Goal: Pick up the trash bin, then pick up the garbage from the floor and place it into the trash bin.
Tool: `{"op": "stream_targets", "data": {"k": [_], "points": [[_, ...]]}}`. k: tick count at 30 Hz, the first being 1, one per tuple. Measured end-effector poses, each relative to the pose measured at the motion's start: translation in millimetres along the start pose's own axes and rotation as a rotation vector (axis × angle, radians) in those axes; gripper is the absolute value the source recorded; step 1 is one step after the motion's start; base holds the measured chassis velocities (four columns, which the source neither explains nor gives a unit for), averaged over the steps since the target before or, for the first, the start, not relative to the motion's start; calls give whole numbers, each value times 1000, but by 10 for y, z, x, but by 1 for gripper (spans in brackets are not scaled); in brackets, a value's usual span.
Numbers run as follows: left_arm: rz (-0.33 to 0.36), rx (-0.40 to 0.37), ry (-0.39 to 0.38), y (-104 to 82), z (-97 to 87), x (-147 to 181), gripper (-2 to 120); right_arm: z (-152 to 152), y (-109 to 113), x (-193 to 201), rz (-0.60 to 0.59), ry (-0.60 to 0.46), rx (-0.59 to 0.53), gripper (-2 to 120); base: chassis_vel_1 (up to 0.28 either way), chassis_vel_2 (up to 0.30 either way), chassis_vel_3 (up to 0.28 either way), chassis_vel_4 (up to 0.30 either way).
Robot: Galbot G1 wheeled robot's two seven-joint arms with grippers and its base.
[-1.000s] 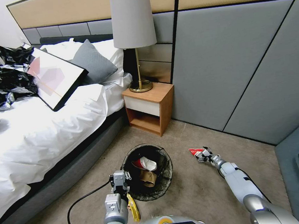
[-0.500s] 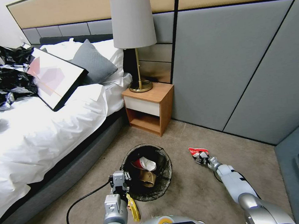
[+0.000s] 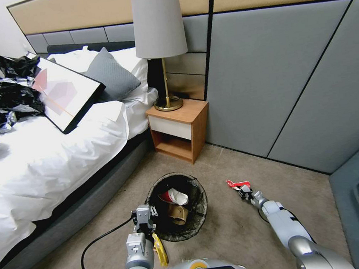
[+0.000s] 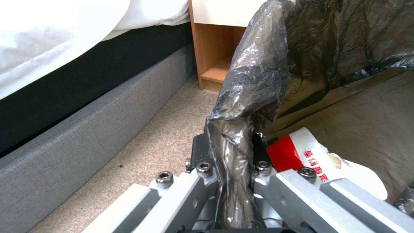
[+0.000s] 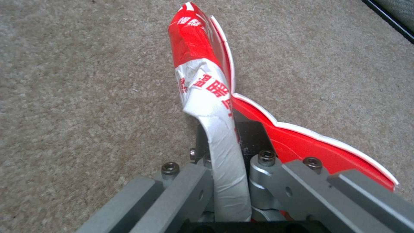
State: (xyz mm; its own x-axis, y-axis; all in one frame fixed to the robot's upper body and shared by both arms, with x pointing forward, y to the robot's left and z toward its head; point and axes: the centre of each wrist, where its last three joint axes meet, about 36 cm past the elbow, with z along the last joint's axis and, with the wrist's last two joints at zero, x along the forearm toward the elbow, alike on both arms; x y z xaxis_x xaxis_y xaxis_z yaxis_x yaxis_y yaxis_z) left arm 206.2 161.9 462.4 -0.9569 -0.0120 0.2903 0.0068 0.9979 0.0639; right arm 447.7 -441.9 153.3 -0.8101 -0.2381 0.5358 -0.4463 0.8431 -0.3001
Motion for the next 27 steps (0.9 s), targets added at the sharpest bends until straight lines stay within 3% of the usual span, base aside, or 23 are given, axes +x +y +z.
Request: {"op": "stream_targets", "data": {"k": [9, 15, 20, 23, 24, 25, 27], "points": [[3, 0, 0, -6, 6, -6, 0, -27, 28, -1, 18, -34, -1, 0, 0, 0, 0, 0], [0, 2, -1, -8, 9, -16, 0, -169, 100, 2, 64, -205, -6, 0, 0, 0, 0, 0], [0, 3, 2, -12, 18, -21, 0, -241, 144, 44, 81, -273, -15, 0, 0, 0, 0, 0], [5, -8, 5, -5, 40, -33, 0, -652, 262, 250, 110, -445, -34, 0, 0, 0, 0, 0], [8, -14, 3, 8, 43, -38, 0, -932, 340, 370, 104, -539, -22, 0, 0, 0, 0, 0], [8, -14, 3, 8, 43, -38, 0, -932, 340, 370, 104, -539, -22, 0, 0, 0, 0, 0], [10, -13, 2, 9, 38, -50, 0, -1354, 487, 607, 76, -675, -22, 0, 0, 0, 0, 0]]}}
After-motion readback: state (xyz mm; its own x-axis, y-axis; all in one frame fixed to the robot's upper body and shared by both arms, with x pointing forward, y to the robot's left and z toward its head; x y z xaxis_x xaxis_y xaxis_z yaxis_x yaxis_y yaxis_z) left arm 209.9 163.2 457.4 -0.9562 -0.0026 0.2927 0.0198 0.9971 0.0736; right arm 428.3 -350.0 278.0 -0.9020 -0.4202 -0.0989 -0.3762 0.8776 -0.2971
